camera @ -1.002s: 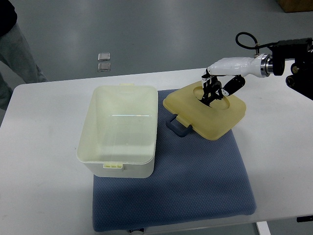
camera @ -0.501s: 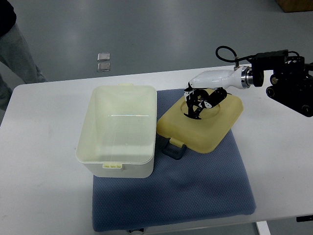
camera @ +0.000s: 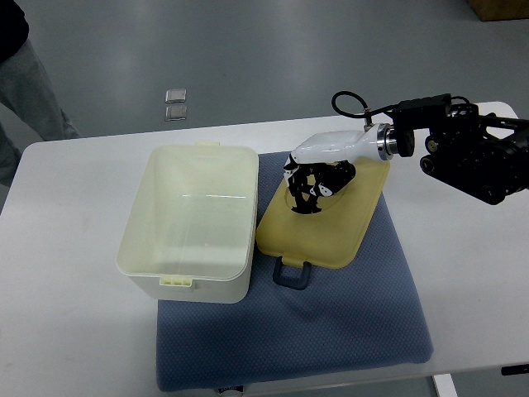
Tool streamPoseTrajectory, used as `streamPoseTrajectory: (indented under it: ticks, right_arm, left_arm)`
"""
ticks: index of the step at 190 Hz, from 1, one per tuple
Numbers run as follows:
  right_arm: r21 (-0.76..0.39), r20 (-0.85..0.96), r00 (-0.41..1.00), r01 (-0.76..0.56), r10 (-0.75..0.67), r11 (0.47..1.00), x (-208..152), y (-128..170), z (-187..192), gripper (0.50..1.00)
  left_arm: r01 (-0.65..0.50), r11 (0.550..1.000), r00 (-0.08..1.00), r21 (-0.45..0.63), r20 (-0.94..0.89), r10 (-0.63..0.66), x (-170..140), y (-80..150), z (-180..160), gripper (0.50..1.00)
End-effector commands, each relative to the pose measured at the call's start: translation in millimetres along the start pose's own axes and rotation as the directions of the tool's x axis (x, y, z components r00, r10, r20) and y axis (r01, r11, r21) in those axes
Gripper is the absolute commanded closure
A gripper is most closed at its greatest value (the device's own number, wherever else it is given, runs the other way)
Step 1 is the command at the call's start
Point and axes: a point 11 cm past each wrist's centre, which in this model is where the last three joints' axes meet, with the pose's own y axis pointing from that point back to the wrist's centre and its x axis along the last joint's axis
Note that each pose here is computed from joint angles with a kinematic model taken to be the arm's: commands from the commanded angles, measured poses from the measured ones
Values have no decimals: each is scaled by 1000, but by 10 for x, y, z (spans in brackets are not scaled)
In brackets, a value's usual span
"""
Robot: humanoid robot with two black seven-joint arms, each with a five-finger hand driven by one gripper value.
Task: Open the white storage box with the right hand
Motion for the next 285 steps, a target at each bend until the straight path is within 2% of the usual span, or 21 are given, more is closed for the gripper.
streamPoseTrajectory:
  ticks: [1,29,51,58,60,64,69,73,82,102,119,126,164,198,213,226,257,285]
  right_arm:
    - [0,5,1000,3,-3,1000,-29,-3,4,1000]
    - [-7,10,1000,24,-24,1000,-120,-9,32,996]
    - [-20,30,999,31,-30,999,-213,10,87,877]
    - [-20,40,999,32,-31,999,-241,14,95,822]
    - [-20,40,999,32,-31,999,-241,14,95,822]
    - [-20,43,999,32,-31,999,-252,14,96,793]
    - [-21,48,998,34,-33,999,-278,14,103,734]
    - [-20,54,998,33,-31,999,-287,13,104,711]
    - [-21,60,998,35,-34,999,-310,18,111,701]
    - [-19,67,997,38,-37,999,-341,10,109,644]
    - [-20,71,997,38,-37,999,-338,13,113,632]
    - [-21,74,997,35,-34,999,-327,23,116,601]
    - [-31,95,995,-7,10,1000,-200,96,156,589]
    - [-30,256,946,-199,200,980,130,211,208,587]
    - [-42,379,869,-328,319,944,291,307,261,587]
    - [-64,472,795,-401,381,914,290,334,320,574]
    - [-144,606,632,-509,482,849,268,438,494,572]
    - [-280,730,381,-592,568,756,108,558,755,572]
  left_arm:
    - [0,1000,1000,0,0,0,0,0,0,500]
    - [0,1000,1000,0,1,0,0,0,-1,500]
    - [0,1000,1000,0,0,0,0,0,0,500]
    - [0,1000,1000,0,0,0,0,0,0,500]
    - [0,1000,1000,0,0,0,0,0,0,500]
    - [0,1000,1000,0,0,0,0,0,0,500]
    - [0,1000,1000,-1,0,0,0,0,2,500]
    - [0,1000,1000,-1,0,0,0,0,2,500]
    - [0,1000,1000,0,1,0,0,0,-1,500]
    - [0,1000,1000,-1,1,0,0,0,1,500]
    - [0,1000,1000,0,0,0,0,0,0,500]
    - [0,1000,1000,-1,1,0,0,0,1,500]
    - [0,1000,1000,0,1,0,0,0,-1,500]
    - [0,1000,1000,0,1,0,0,0,-1,500]
    - [0,1000,1000,-1,0,0,0,0,2,500]
    - [0,1000,1000,-1,0,0,0,0,2,500]
    - [0,1000,1000,0,1,0,0,0,-1,500]
    - [0,1000,1000,0,0,0,0,0,0,500]
